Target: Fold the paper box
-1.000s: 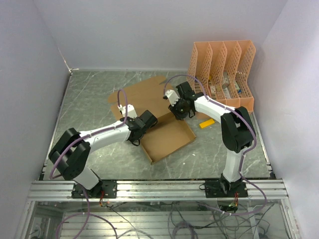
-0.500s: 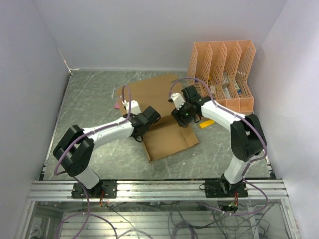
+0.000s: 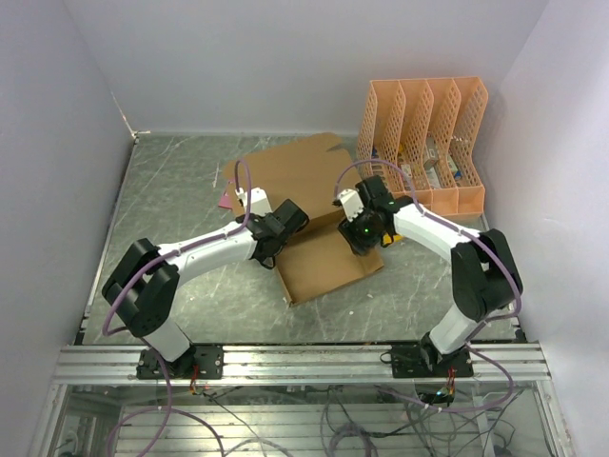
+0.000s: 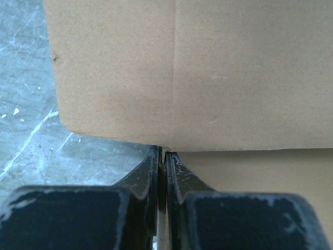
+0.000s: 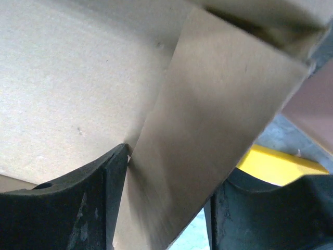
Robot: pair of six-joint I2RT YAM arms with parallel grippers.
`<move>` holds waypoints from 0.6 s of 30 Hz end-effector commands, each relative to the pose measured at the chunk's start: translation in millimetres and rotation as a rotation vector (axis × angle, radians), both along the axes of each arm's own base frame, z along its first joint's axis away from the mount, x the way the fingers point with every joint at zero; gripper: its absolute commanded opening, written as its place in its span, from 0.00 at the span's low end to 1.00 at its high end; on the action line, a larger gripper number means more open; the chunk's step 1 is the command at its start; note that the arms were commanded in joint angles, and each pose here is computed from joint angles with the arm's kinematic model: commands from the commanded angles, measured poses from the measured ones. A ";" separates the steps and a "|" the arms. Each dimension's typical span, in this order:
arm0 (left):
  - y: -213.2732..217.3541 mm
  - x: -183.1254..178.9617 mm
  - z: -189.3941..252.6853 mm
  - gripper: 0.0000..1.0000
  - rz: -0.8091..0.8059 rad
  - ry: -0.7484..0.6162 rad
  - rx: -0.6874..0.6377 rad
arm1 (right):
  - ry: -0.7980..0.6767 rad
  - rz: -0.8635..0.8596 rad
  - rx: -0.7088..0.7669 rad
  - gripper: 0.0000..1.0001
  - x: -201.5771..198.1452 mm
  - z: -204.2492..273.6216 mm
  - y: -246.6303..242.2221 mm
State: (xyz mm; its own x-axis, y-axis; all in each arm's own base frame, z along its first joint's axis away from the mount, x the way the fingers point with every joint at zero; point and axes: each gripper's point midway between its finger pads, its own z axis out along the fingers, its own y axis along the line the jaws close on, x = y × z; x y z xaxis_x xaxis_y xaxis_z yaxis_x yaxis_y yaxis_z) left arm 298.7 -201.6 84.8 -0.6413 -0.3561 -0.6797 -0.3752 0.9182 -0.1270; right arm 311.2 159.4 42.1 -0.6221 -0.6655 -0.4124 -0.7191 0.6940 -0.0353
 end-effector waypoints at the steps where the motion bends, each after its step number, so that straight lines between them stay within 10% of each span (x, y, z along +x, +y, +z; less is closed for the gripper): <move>1: -7.4 17.8 20.1 0.07 0.024 -0.073 -0.022 | -0.055 -0.033 0.037 0.52 5.0 24.4 -7.4; 9: -6.8 16.7 20.2 0.07 0.015 -0.071 -0.018 | -0.042 -0.031 0.083 0.31 5.2 25.1 -7.6; 12: -8.9 15.9 19.7 0.07 0.005 -0.068 -0.026 | -0.042 -0.032 0.079 0.00 7.5 20.2 -7.7; 18: -16.6 9.0 17.7 0.07 -0.021 -0.065 -0.034 | -0.047 -0.061 0.006 0.00 11.2 -0.1 -20.0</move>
State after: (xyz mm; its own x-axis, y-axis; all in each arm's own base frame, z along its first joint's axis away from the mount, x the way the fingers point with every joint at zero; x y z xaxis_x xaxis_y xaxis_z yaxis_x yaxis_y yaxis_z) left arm 300.5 -208.4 90.7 -0.6428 -0.3494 -0.6817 -0.3595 0.9234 -0.1343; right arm 330.5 141.3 63.7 -0.6482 -0.5748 -0.4995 -0.6365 0.7690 -0.0589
